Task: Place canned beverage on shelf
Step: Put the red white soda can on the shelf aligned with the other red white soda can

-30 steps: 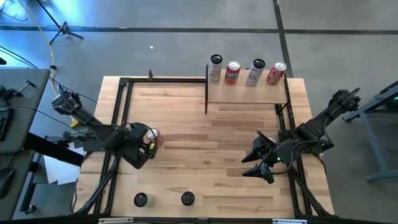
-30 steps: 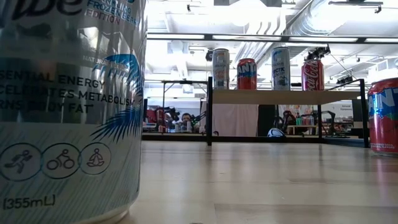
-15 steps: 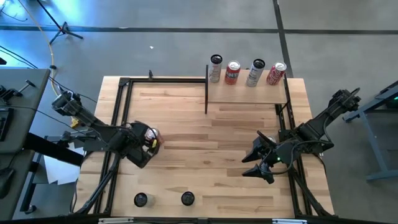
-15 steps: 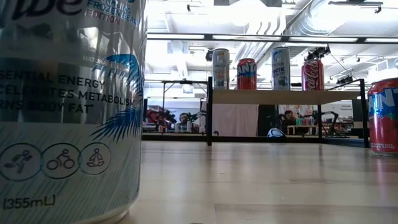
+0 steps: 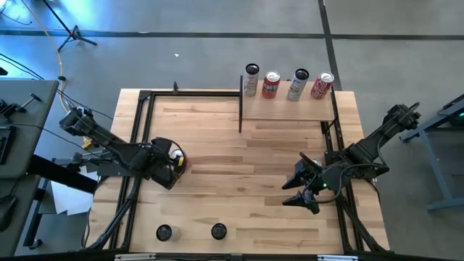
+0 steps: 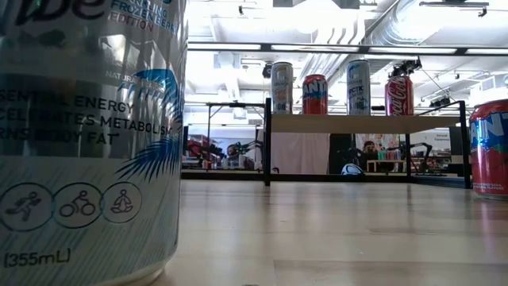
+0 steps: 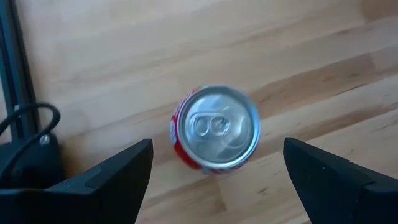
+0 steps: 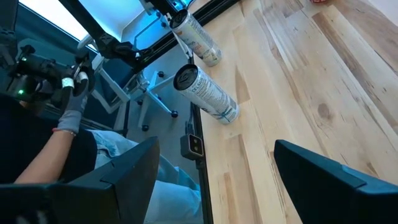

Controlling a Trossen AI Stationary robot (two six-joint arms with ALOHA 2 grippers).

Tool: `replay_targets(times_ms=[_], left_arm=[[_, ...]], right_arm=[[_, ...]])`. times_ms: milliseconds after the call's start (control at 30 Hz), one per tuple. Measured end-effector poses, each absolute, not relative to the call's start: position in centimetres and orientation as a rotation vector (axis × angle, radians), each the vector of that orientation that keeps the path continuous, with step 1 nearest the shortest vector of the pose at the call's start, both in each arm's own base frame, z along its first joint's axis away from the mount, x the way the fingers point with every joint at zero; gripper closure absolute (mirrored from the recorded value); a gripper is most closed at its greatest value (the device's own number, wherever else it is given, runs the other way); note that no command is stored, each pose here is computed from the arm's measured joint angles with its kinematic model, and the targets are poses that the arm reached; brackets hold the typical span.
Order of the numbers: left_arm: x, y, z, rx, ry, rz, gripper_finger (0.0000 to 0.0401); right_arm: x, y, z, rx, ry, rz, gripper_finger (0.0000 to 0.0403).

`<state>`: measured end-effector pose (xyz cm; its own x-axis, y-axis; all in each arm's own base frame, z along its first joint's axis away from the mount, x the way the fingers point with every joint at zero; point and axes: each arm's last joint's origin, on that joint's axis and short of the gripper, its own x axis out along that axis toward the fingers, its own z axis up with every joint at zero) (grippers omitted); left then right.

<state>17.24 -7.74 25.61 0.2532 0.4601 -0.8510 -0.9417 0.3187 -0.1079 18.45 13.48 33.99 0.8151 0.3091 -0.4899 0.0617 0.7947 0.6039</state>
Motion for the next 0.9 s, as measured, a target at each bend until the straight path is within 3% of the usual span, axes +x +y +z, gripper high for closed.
replay_targets(times_ms=[333, 900], left_arm=[[18.2, -6.5, 24.8, -0.727, 0.904, 1.052, 0.0064], [18.7, -5.9, 22.1, -0.778, 0.863, 1.052, 0.0064]], right_arm=[[18.4, 13.5, 34.0, 0.648, 0.613, 0.142, 0.0099], [18.5, 13.5, 34.0, 0.648, 0.613, 0.142, 0.0099]])
